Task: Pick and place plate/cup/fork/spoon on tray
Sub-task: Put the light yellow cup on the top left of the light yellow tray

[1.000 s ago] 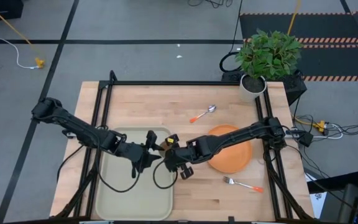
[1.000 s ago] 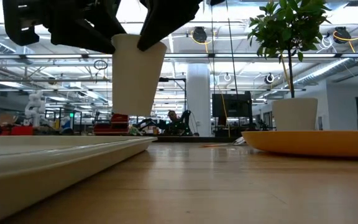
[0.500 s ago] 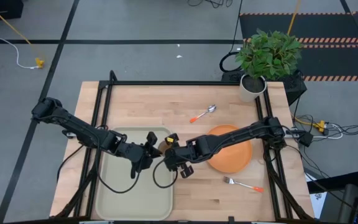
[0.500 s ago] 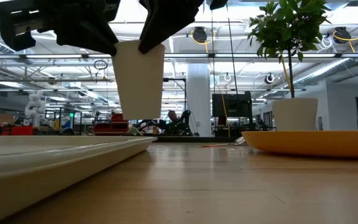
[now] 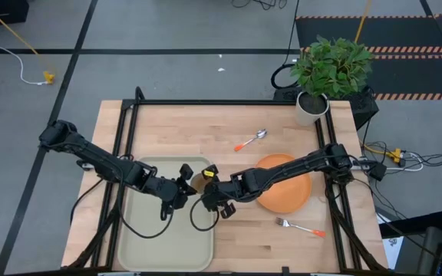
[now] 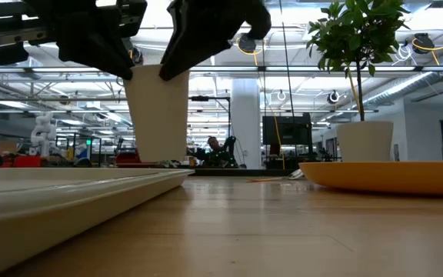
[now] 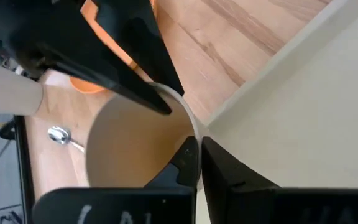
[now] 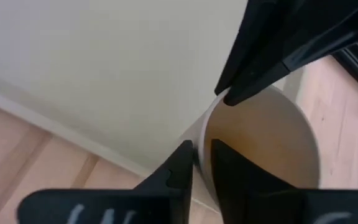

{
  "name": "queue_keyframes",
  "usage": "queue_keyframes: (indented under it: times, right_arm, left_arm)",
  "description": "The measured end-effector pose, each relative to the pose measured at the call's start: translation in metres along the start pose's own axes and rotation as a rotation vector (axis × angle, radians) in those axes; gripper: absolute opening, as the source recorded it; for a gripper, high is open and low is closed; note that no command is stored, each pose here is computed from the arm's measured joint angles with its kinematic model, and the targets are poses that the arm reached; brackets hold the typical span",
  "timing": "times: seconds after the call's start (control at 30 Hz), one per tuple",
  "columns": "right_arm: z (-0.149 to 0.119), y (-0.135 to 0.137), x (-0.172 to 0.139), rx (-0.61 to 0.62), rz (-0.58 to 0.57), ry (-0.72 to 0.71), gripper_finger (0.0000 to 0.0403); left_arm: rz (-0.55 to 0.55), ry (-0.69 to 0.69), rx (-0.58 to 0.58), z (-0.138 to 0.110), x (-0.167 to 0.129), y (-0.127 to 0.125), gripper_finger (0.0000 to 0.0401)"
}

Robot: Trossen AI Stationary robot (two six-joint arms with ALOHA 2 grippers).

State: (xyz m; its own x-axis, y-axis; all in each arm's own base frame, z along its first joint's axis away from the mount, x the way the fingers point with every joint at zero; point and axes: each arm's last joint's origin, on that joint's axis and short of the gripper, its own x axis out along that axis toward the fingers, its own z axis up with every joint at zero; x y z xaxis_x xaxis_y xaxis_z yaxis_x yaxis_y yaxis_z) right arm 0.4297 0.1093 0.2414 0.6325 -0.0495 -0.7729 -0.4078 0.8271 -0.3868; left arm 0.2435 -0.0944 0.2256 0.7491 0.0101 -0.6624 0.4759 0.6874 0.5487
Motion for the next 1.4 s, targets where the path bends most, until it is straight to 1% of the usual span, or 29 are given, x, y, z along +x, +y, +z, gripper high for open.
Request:
queue_keyframes:
  times: [0.27, 0.37, 0.43, 0.57, 0.63, 0.73, 0.8, 0.87, 1.0, 1.1, 1.2, 1.33, 1.4]
  right_arm:
    - [-0.001, 0.002, 0.004, 0.005, -0.016, -0.021, 0.0161]
    - [-0.001, 0.001, 0.004, 0.015, -0.031, -0.022, 0.0188]
    - [0.001, 0.002, 0.000, 0.015, -0.052, -0.029, 0.0202]
    - [0.006, 0.006, -0.012, -0.023, -0.118, -0.022, 0.0224]
    - [0.008, 0.010, -0.019, -0.040, -0.143, -0.019, 0.0231]
    - [0.013, 0.014, -0.036, -0.037, -0.144, -0.048, 0.0237]
    - [0.016, 0.017, -0.048, -0.022, -0.167, -0.060, 0.0237]
    - [0.016, 0.022, -0.062, -0.012, -0.187, -0.036, 0.0237]
    - [0.012, 0.035, -0.089, 0.064, -0.211, 0.010, 0.0238]
    - [0.008, 0.045, -0.107, 0.161, -0.209, 0.029, 0.0238]
    - [0.000, 0.059, -0.116, 0.237, -0.210, 0.031, 0.0238]
    - [-0.022, 0.078, -0.116, 0.280, -0.227, 0.037, 0.0238]
    - [-0.034, 0.084, -0.115, 0.295, -0.224, 0.028, 0.0238]
  left_arm:
    - [0.010, 0.008, -0.023, 0.000, 0.000, 0.000, 0.0005]
    - [0.007, 0.002, -0.027, 0.000, -0.001, 0.000, 0.0007]
    - [-0.021, -0.017, -0.030, 0.001, -0.001, 0.000, 0.0005]
    - [-0.041, -0.029, -0.050, 0.001, -0.002, -0.001, 0.0005]
    - [-0.043, -0.027, -0.050, 0.001, -0.002, -0.002, 0.0006]
    - [-0.054, -0.015, -0.045, 0.000, -0.002, -0.003, 0.0005]
    - [-0.056, -0.010, -0.058, -0.001, -0.002, -0.002, 0.0004]
    - [-0.056, 0.001, -0.078, -0.003, -0.001, -0.001, 0.0005]
    - [-0.058, 0.014, -0.115, -0.005, -0.006, 0.001, 0.0006]
    - [-0.063, 0.034, -0.130, -0.009, -0.010, 0.003, 0.0004]
    - [-0.032, 0.017, -0.164, -0.010, -0.014, 0.011, 0.0007]
    - [0.000, 0.045, -0.209, -0.019, -0.013, 0.023, 0.0005]
    - [-0.013, 0.057, -0.255, -0.025, -0.010, 0.030, 0.0004]
